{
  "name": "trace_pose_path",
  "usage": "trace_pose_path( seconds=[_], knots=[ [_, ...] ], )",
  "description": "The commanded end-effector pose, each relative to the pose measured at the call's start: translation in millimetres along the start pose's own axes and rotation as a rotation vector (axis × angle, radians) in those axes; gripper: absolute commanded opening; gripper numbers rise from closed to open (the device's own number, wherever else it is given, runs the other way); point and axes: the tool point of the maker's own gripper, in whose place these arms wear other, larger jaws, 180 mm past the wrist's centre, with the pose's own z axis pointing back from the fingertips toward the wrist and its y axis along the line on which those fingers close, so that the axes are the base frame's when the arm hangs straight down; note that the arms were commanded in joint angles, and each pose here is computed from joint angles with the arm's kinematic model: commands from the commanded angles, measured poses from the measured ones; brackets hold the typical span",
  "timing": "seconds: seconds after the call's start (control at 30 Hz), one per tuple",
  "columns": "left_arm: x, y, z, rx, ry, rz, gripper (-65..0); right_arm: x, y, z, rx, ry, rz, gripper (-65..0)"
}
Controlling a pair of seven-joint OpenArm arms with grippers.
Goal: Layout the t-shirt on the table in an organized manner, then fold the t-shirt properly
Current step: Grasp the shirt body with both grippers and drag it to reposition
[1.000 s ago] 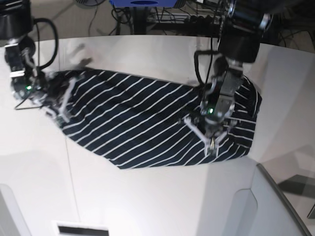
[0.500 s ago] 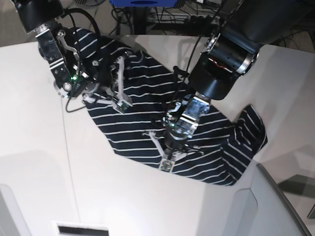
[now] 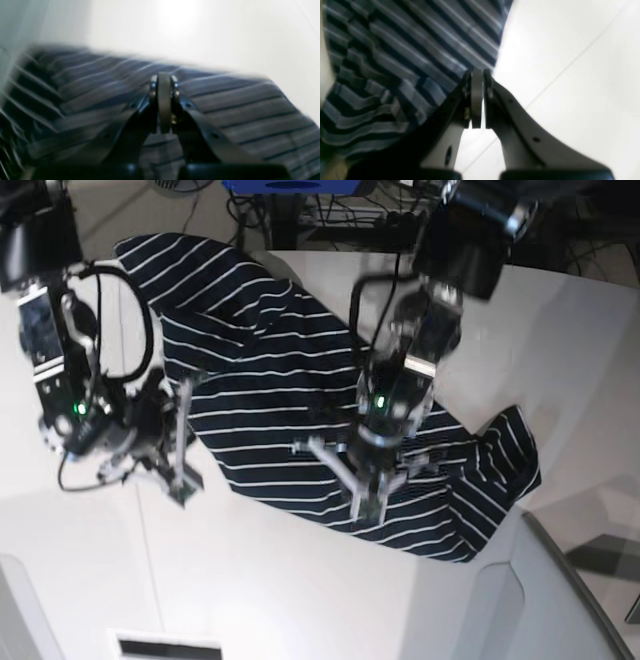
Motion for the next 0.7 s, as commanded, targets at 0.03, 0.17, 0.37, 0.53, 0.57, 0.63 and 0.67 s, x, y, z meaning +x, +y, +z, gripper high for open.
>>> trace_pose_path(
  seconds=[0.03, 0.17, 0.37, 0.53, 0.57, 0.63, 0.67],
  knots=[
    [-11, -3, 18, -0.004, -0.006, 0.014, -65.0, 23, -19, -4, -0.017, -0.071, -0.015, -64.1],
    [-70, -10, 45, -0.015, 0.101, 0.026, -65.0, 40, -20, -26, 0.014, -0.072, 0.035, -64.2],
    [-103, -15, 59, -0.02, 0.172, 0.034, -65.0, 76, 24, -52, 0.112, -0.116, 0.122, -64.2],
    [-118, -13, 57, -0.014, 0.209, 0.025, -65.0, 103, 57, -80, 0.191, -0.141, 0.124, -63.8],
    [-123, -12, 57, -0.011, 0.224, 0.022, -65.0, 107, 61, -85, 0.202, -0.142, 0.117, -63.6],
    [-137, -9, 57, -0.004, 0.259, 0.016, -65.0, 113, 62, -94, 0.213, -0.138, 0.093, -63.6],
    [-142, -5, 56, 0.002, 0.272, 0.005, -65.0, 116, 62, -99, 0.217, -0.136, 0.079, -63.6]
  ],
)
